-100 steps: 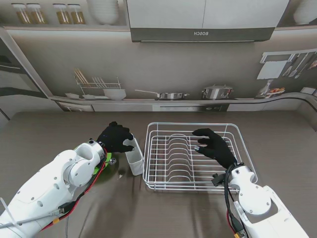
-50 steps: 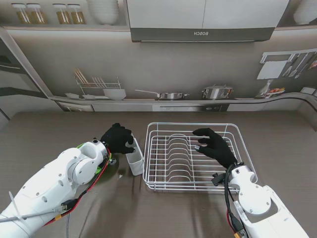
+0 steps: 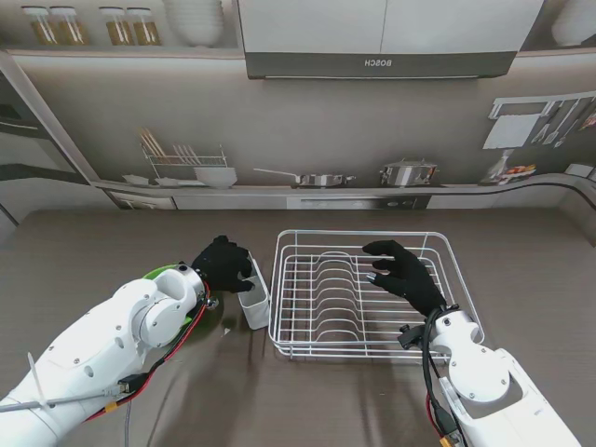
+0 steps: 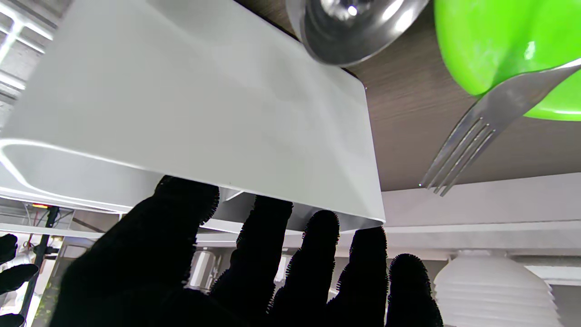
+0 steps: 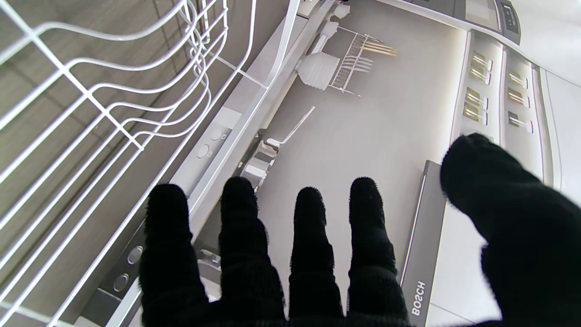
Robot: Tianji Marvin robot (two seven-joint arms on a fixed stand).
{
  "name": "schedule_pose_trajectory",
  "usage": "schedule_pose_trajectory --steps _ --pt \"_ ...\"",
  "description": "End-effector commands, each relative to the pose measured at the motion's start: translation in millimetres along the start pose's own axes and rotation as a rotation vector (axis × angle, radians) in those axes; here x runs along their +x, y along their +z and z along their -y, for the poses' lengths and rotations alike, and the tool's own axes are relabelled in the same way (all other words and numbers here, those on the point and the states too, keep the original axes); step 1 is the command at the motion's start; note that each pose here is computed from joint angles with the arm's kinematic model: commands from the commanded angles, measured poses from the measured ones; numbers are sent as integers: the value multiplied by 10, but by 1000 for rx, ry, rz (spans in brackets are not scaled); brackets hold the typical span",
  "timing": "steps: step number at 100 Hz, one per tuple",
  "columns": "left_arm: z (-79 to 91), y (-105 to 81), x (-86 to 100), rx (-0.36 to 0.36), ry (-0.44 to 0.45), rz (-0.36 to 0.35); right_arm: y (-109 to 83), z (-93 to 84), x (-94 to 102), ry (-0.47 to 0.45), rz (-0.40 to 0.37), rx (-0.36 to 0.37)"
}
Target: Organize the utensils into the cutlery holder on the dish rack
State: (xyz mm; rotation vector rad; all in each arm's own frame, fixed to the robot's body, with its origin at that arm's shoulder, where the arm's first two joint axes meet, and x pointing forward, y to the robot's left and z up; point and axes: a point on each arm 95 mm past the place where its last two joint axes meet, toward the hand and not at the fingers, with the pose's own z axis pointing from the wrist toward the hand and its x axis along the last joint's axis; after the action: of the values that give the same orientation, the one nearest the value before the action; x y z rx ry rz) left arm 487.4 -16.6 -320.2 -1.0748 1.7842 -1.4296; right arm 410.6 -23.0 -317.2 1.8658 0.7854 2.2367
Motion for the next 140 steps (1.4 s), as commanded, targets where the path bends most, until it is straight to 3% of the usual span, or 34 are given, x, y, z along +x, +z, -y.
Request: schedule_pose_trajectory --steps 1,62,90,140 --pt "-16 16 4 -17 -7 -2 -8 41 6 7 1 14" --pt "-124 123 8 -16 -16 -7 -3 34 1 9 7 10" --pt "-134 141 -8 54 -15 -15 -2 28 0 9 11 6" --pt "28 72 -48 115 -23 -53 -5 32 0 15 15 4"
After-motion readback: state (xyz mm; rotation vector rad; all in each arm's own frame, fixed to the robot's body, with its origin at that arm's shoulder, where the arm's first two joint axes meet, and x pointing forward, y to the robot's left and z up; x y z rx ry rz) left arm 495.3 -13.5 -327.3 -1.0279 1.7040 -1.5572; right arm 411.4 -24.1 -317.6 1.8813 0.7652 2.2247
